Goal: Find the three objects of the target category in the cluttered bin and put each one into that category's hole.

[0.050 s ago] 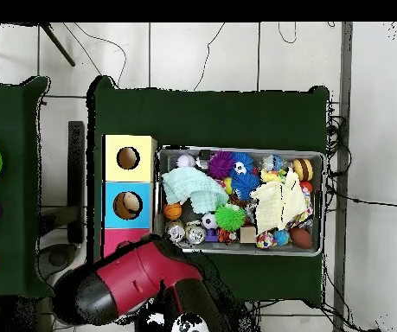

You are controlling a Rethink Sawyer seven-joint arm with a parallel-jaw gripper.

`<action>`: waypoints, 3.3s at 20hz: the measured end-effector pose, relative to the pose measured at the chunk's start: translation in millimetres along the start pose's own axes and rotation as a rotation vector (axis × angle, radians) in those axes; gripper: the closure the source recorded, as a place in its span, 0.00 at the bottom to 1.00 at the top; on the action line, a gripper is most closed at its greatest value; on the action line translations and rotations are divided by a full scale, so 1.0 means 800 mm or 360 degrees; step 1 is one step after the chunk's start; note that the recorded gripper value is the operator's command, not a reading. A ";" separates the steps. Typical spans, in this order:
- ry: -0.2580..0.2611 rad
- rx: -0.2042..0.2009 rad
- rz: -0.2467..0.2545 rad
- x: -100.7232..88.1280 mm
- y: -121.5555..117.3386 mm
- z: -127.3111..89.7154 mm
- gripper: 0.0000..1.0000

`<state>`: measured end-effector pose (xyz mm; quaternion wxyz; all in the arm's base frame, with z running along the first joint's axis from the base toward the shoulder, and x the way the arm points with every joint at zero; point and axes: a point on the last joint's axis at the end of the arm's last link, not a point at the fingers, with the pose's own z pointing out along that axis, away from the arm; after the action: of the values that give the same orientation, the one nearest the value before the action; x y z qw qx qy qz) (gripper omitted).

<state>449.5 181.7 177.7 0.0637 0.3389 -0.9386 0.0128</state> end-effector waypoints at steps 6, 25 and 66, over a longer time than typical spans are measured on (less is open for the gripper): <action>-0.0028 0.0021 0.0003 -0.002 0.010 0.003 1.00; -0.0074 0.0038 0.0071 -0.001 0.041 0.019 1.00; -0.0060 0.0019 0.0281 0.001 0.100 0.055 1.00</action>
<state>393.2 239.7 135.8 0.0425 0.2554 -0.9657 0.0176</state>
